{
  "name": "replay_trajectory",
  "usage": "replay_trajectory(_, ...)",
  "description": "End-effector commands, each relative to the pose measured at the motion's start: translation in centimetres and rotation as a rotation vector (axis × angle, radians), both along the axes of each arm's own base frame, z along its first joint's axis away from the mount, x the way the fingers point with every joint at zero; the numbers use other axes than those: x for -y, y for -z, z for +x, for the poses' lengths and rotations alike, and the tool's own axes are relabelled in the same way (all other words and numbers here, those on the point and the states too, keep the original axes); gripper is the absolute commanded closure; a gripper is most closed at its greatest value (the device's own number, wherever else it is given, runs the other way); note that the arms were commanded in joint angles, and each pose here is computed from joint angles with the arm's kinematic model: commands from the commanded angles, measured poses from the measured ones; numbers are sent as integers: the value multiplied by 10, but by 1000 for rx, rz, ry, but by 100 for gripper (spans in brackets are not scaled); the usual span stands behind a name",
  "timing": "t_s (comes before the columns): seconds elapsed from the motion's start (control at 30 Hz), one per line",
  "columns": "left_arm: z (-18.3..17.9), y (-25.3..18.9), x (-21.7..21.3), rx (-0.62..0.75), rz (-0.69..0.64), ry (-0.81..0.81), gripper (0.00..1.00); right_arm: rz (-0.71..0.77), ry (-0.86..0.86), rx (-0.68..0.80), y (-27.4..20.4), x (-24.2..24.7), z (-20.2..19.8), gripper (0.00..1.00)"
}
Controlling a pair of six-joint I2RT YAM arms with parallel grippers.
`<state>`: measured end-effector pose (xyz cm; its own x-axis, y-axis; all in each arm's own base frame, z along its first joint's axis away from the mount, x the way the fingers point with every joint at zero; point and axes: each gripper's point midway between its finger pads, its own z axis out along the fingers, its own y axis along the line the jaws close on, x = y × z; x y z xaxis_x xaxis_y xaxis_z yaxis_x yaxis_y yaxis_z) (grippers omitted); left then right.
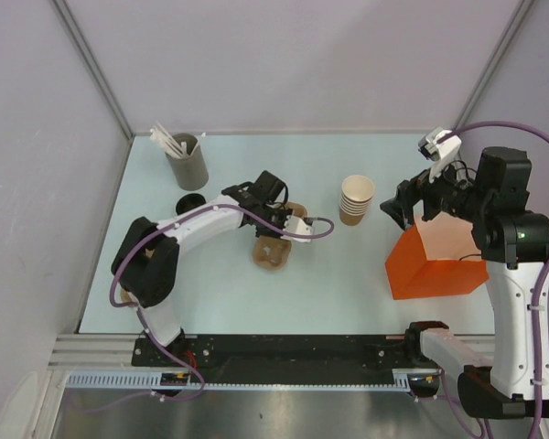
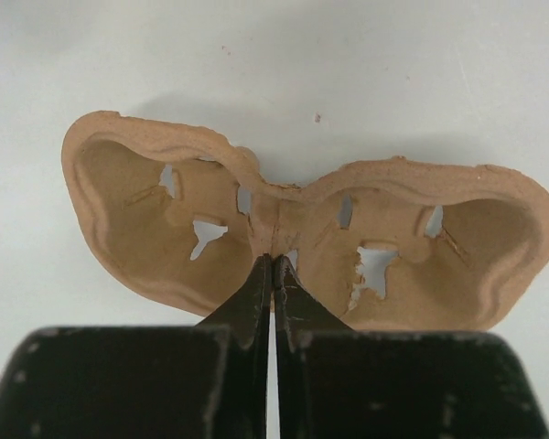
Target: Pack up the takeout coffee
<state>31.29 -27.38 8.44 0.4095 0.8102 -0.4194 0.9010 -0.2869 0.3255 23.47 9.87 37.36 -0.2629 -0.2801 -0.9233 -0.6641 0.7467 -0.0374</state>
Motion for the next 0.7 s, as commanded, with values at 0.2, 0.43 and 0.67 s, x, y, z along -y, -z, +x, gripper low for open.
replay_trajectory(0.2, 3, -29, 37, 34, -84, -2, 80, -21, -7, 43, -9, -1, -3, 0)
replay_trajectory(0.43, 0, -53, 36, 45, -131, -30, 48, -22, -30, 46, -10, -7, 0, 0)
replay_trajectory(0.67, 12, -134, -6, 91, -343, -221, 1, -44, -103, 20, -13, -24, 5, 0)
